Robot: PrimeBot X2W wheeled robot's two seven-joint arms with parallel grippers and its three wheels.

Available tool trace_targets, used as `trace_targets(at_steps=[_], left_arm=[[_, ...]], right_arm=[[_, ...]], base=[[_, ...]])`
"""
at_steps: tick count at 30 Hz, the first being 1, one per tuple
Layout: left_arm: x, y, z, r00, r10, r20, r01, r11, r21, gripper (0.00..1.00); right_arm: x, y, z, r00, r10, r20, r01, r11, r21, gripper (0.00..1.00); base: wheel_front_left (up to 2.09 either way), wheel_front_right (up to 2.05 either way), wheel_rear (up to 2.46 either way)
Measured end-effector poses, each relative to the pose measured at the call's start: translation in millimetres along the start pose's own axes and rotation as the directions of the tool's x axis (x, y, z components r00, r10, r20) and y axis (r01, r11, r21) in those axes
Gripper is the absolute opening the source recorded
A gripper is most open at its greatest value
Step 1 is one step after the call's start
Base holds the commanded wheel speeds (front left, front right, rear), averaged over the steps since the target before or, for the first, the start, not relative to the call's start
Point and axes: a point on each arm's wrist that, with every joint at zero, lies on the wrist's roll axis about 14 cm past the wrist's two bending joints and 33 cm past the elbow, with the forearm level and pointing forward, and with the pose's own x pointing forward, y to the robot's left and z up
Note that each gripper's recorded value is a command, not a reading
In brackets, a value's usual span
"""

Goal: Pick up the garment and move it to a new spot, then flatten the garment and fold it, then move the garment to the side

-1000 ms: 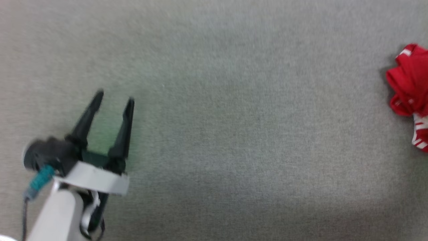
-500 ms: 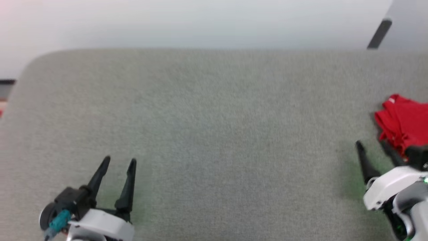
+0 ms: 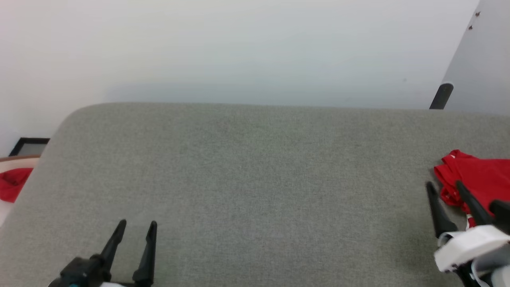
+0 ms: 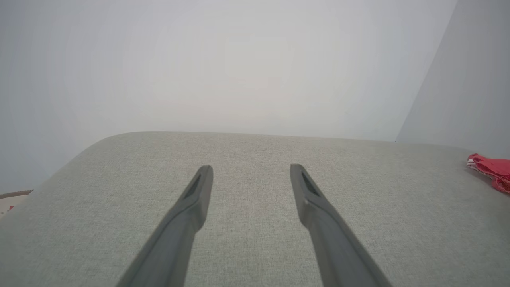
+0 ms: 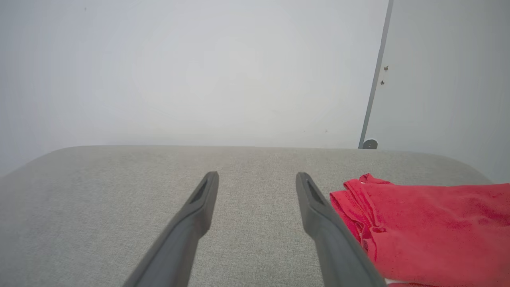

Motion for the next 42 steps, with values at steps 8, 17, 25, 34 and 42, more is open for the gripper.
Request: trace_targets(at_steps=[8, 17, 25, 34, 42], left_arm=[[-24, 4, 4, 0.999, 0.032, 0.015, -0.032, 0.999, -0.015, 1.0], [-47, 14, 7, 0.998, 0.067, 0.016, -0.067, 0.998, 0.01, 1.0], [-47, 12, 4, 0.998, 0.065, 0.005, -0.065, 0.998, 0.009, 1.0], [-43, 10, 4, 0.998, 0.061, 0.007, -0.061, 0.998, 0.0, 1.0], [-44, 10, 2, 0.998, 0.064, 0.001, -0.064, 0.998, -0.002, 1.0]], right_arm=[[-25, -14, 6, 0.999, -0.046, 0.028, 0.046, 0.999, -0.003, 1.0], [-54, -12, -5, 0.997, -0.077, 0.0, 0.077, 0.997, 0.021, 1.0], [-60, -11, -2, 0.995, -0.101, 0.004, 0.101, 0.994, 0.036, 1.0], [-60, -9, 3, 0.995, -0.101, 0.018, 0.101, 0.994, 0.039, 1.0], [-60, -9, 4, 0.994, -0.106, 0.024, 0.105, 0.994, 0.041, 1.0]], base=[[0.0, 0.0, 0.0], [0.0, 0.0, 0.0], [0.0, 0.0, 0.0], [0.0, 0.0, 0.0], [0.0, 0.0, 0.0]])
